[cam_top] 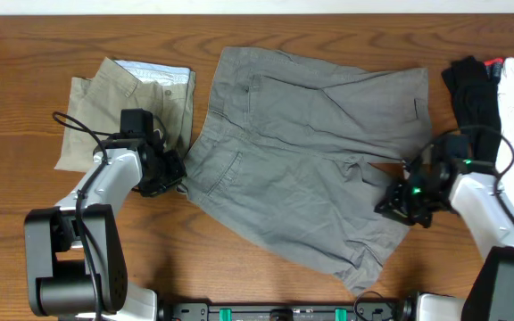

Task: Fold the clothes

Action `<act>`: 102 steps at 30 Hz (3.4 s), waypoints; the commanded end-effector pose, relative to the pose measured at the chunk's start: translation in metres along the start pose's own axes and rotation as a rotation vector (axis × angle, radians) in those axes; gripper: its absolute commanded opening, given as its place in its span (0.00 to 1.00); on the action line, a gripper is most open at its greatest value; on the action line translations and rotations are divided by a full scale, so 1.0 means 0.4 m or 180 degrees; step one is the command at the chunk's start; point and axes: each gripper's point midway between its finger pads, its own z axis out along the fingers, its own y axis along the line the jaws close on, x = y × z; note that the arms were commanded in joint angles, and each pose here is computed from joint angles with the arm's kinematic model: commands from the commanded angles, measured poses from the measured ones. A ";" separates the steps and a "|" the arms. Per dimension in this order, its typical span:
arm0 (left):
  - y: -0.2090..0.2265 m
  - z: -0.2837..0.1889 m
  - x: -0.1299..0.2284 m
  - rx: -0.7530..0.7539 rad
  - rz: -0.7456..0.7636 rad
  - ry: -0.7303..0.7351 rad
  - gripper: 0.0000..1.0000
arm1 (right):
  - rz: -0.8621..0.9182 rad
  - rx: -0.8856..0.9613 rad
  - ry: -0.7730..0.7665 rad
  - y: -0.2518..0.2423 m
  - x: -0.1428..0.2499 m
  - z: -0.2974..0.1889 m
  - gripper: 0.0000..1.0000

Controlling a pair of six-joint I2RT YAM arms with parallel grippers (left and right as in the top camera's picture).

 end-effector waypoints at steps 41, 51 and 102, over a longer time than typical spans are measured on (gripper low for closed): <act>-0.055 -0.027 -0.019 0.0365 0.0042 -0.0034 0.06 | -0.0199 -0.0143 0.0144 0.099 -0.065 -0.157 0.59; -0.055 -0.027 -0.021 0.0368 0.0047 -0.0046 0.07 | 0.0309 0.0088 0.0751 0.048 0.123 -0.039 0.59; -0.036 -0.041 -0.029 0.0334 0.0088 -0.0038 0.07 | 0.0322 0.0231 0.0462 -0.075 0.104 -0.037 0.41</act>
